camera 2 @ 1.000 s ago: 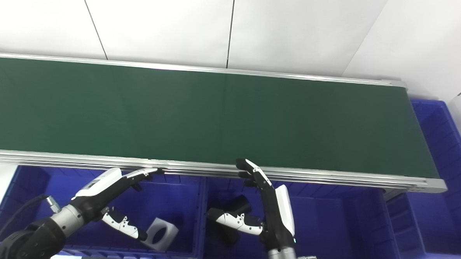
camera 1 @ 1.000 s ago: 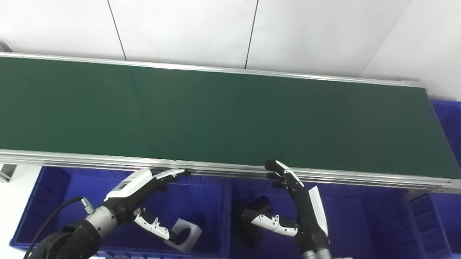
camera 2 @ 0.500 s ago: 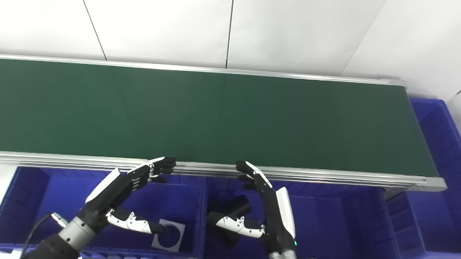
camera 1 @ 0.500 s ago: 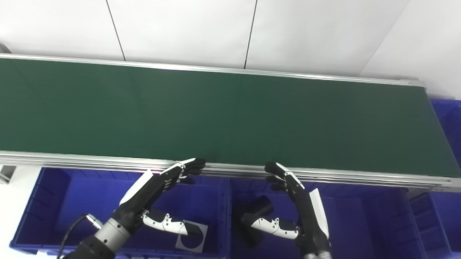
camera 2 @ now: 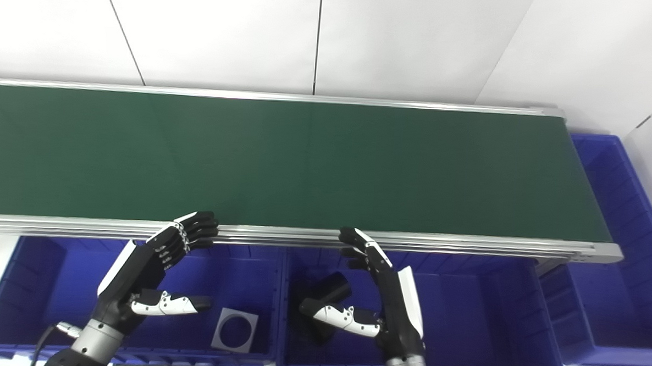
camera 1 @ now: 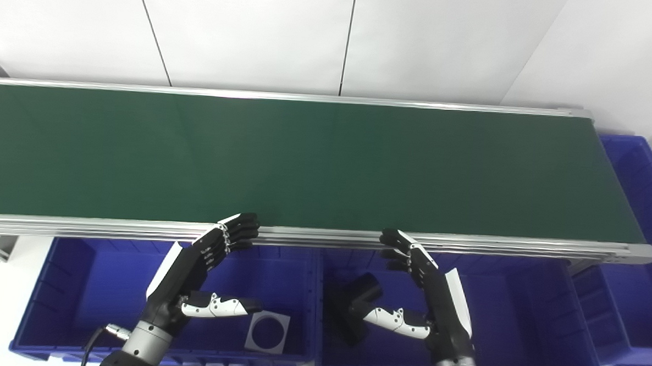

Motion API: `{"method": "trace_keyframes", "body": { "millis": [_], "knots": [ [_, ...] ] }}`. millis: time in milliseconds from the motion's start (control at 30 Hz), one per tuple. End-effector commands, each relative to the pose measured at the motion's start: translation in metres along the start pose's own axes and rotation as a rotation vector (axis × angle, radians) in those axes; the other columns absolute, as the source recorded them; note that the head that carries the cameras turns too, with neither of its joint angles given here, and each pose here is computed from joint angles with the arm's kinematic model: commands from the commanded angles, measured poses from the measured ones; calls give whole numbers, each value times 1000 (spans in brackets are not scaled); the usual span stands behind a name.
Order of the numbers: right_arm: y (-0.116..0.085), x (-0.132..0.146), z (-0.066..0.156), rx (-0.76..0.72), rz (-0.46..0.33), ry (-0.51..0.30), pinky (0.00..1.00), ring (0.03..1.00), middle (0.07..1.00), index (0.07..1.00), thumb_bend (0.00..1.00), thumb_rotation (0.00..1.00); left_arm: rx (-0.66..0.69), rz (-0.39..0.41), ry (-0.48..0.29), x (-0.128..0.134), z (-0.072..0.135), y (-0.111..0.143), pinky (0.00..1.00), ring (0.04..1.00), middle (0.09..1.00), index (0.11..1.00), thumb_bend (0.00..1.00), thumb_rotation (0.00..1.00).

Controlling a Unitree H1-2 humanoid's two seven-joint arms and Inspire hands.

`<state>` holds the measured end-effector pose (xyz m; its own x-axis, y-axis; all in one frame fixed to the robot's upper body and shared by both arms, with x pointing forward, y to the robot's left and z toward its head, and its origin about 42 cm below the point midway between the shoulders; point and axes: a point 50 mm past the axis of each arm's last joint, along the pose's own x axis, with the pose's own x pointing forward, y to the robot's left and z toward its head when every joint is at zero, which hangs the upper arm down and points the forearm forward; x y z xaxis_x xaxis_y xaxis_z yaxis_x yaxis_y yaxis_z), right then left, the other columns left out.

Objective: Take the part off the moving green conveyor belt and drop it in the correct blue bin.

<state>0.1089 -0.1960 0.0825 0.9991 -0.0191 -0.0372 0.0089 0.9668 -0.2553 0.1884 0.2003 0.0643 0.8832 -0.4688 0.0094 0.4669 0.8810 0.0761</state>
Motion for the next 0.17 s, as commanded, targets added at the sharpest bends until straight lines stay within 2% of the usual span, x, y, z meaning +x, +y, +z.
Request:
{"method": "trace_keyframes", "body": {
  "millis": [0, 133],
  "knots": [
    [-2, 0, 8, 19, -21, -43, 697, 746, 805, 823, 916, 369, -9, 17, -39, 6, 7, 0, 777, 816, 827, 819, 859, 195],
    [-1, 1, 7, 29, -23, -47, 698, 743, 801, 822, 911, 359, -6, 25, -37, 7, 5, 2, 783, 824, 831, 821, 862, 212]
  ]
}}
